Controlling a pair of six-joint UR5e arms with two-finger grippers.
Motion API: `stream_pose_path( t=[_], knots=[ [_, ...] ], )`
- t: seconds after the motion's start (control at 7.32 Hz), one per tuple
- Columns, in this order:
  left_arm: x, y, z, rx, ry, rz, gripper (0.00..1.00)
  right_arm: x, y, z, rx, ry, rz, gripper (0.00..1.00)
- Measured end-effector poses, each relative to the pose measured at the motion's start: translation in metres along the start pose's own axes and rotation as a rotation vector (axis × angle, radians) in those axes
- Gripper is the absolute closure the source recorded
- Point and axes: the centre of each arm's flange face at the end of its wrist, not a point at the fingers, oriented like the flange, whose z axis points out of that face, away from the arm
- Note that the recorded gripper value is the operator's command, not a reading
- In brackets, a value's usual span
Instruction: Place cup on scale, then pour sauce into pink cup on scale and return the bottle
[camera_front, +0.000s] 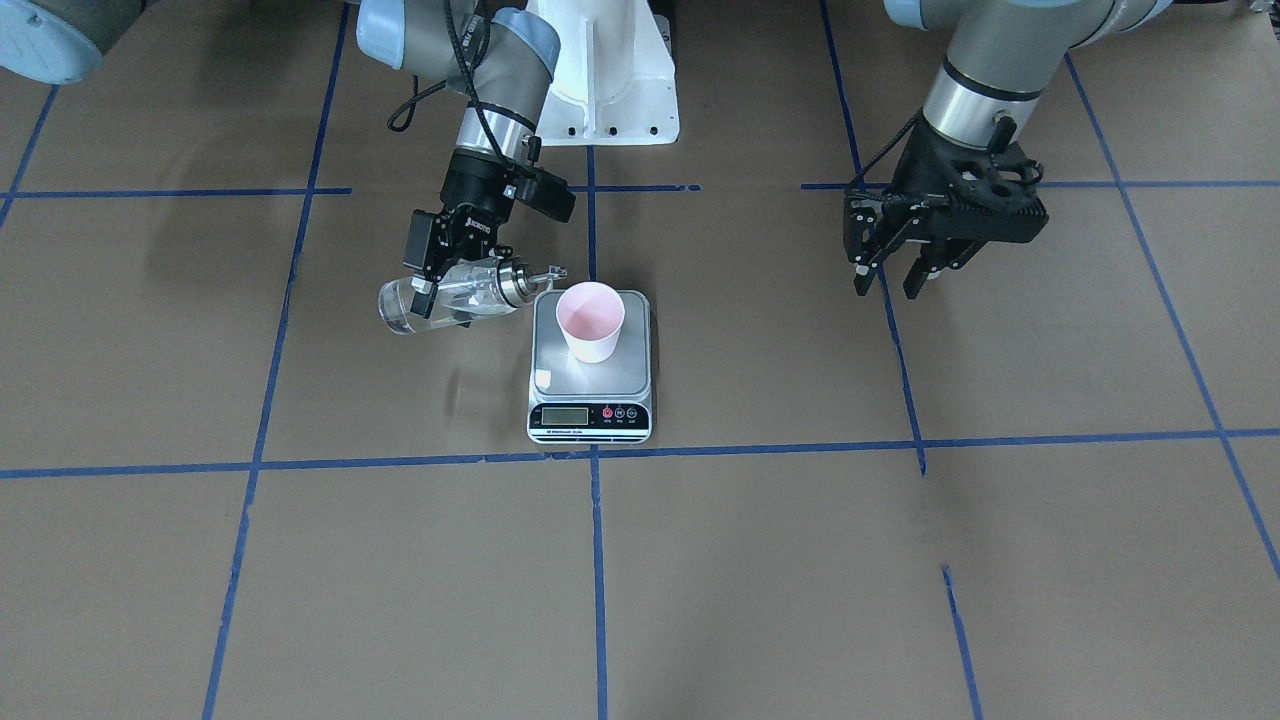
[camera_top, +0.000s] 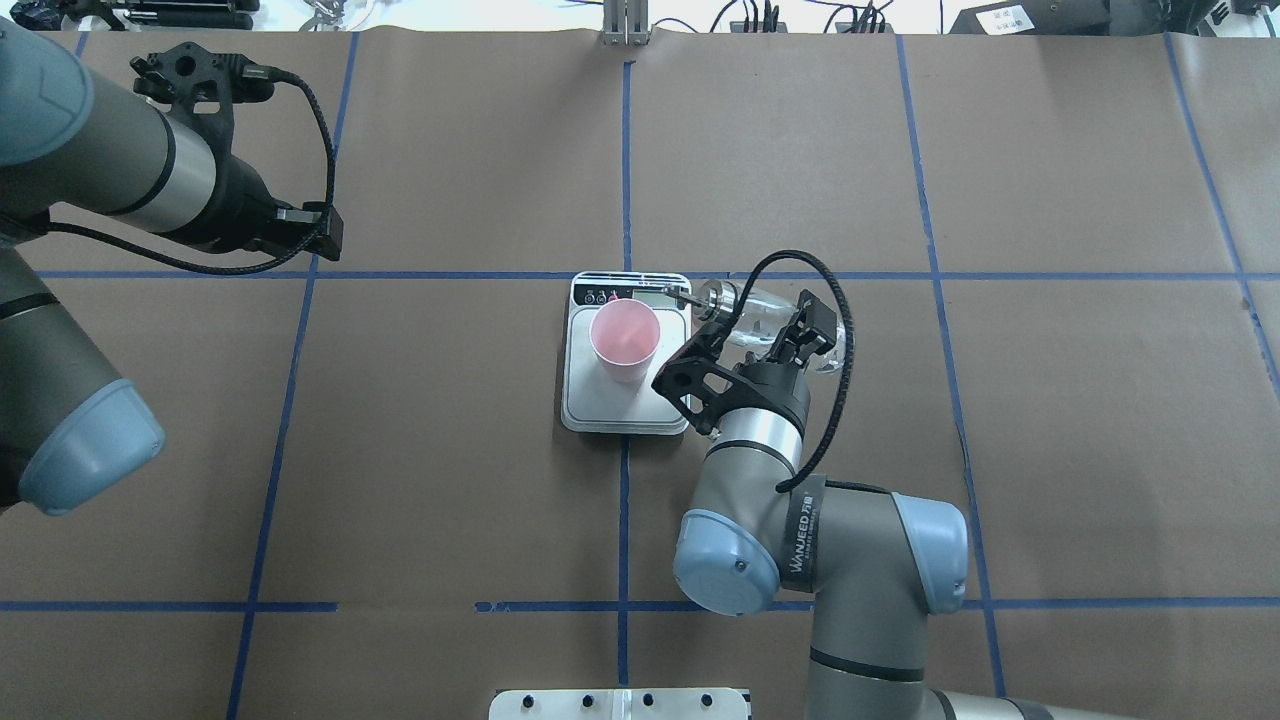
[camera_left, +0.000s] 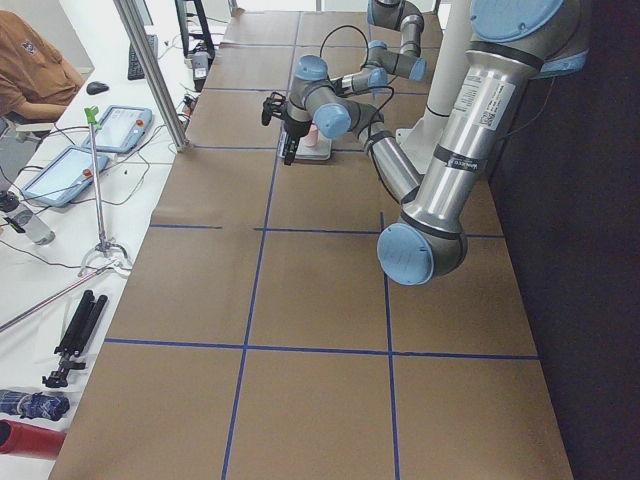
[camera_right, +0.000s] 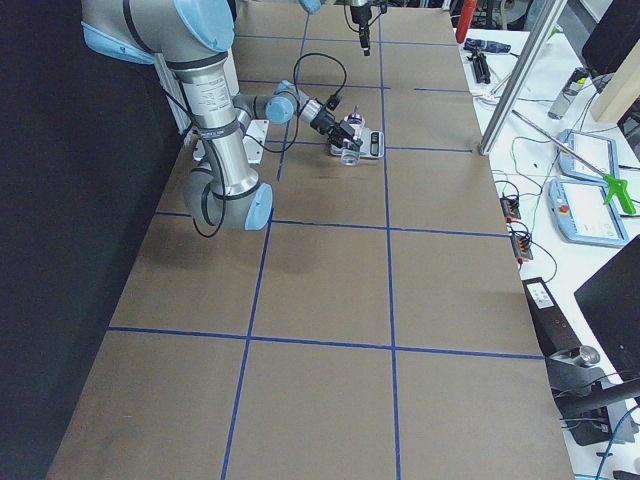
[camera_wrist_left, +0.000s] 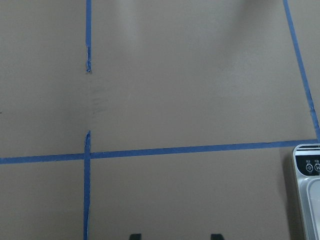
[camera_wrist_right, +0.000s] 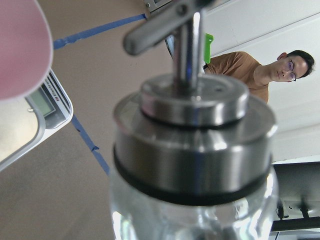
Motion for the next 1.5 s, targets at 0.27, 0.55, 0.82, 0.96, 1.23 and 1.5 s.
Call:
stream_pose_path(
  t=[0.27, 0.55, 0.82, 0.96, 1.23, 1.5],
  knots=[
    [0.0, 0.0, -0.002, 0.002, 0.002, -0.001, 0.44, -0.004, 0.0, 0.002, -0.006, 0.006, -0.066, 1.0],
    [0.0, 0.0, -0.003, 0.003, 0.005, -0.003, 0.44, -0.009, 0.003, 0.007, -0.015, 0.013, -0.13, 1.0],
    [0.001, 0.001, -0.005, 0.005, 0.007, -0.005, 0.43, -0.011, 0.005, 0.01, -0.023, 0.022, -0.194, 1.0],
    [0.001, 0.002, -0.007, 0.004, 0.006, -0.007, 0.43, -0.01, 0.004, 0.01, -0.033, 0.031, -0.239, 1.0],
    [0.002, 0.004, -0.013, 0.0, 0.001, -0.01, 0.43, -0.003, -0.006, 0.01, -0.043, 0.05, -0.318, 1.0],
    [0.002, 0.005, -0.014, -0.001, 0.001, -0.01, 0.43, 0.004, -0.009, 0.015, -0.045, 0.089, -0.418, 1.0]
  ],
)
